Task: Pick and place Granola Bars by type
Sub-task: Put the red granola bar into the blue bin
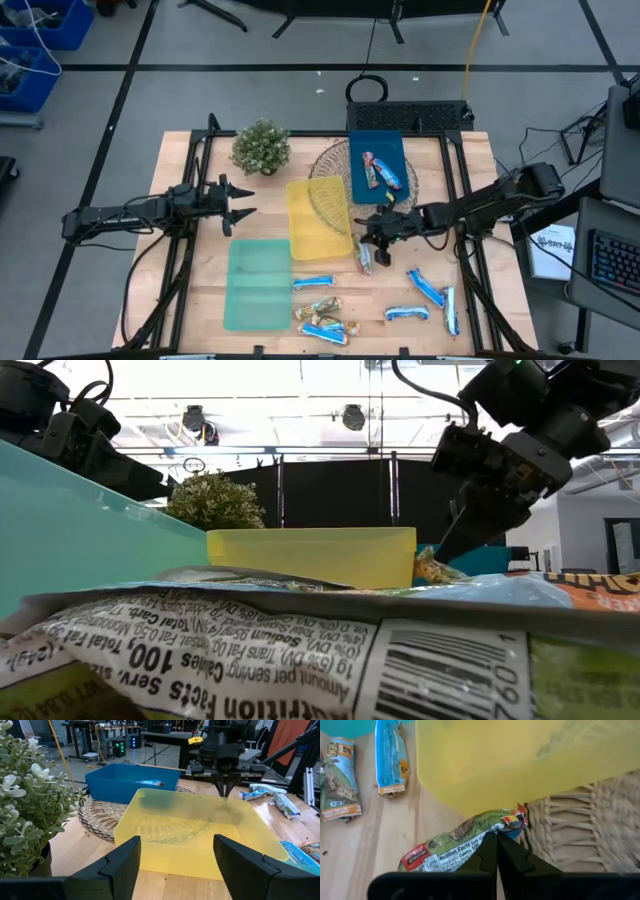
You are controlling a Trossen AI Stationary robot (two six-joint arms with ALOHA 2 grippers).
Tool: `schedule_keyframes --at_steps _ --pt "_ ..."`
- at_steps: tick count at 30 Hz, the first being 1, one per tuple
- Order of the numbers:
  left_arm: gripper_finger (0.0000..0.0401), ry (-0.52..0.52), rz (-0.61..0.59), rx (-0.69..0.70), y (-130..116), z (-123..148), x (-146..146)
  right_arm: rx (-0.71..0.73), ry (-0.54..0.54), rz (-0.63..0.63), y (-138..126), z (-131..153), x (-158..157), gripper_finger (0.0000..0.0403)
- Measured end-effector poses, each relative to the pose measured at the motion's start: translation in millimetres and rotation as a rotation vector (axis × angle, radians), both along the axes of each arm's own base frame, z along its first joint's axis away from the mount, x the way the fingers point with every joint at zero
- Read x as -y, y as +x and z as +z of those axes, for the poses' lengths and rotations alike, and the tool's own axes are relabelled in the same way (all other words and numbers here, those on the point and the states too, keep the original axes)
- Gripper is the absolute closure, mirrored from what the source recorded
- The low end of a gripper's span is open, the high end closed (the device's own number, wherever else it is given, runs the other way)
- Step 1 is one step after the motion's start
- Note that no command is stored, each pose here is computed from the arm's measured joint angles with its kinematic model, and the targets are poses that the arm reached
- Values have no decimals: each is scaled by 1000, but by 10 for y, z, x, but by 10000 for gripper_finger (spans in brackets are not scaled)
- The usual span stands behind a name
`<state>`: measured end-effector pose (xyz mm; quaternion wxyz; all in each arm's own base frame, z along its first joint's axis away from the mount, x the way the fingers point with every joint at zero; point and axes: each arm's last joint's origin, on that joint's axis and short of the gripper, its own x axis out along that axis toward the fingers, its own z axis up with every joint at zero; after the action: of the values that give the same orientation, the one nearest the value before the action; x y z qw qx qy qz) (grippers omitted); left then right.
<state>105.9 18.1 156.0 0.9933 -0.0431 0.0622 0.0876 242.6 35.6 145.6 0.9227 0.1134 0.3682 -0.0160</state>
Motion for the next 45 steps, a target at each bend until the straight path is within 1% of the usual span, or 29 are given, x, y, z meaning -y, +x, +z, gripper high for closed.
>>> schedule_keyframes --at_steps 6,11,20,23,34,45 --pt "146 0 0 -1 0 -1 0 -19 -23 -21 -95 93 23 403" --pt "146 -1 -1 -1 0 -1 1 3 -44 -28 -153 192 38 403" --pt "146 -1 0 -2 0 -2 0 98 -74 12 -229 341 35 403" --pt "146 -1 0 -2 0 -2 0 128 -76 15 -288 329 45 403" --pt "146 0 0 -1 0 -1 0 315 -81 27 -521 232 84 403" --pt "146 0 -1 -1 0 -1 0 440 -209 54 -589 389 147 403"
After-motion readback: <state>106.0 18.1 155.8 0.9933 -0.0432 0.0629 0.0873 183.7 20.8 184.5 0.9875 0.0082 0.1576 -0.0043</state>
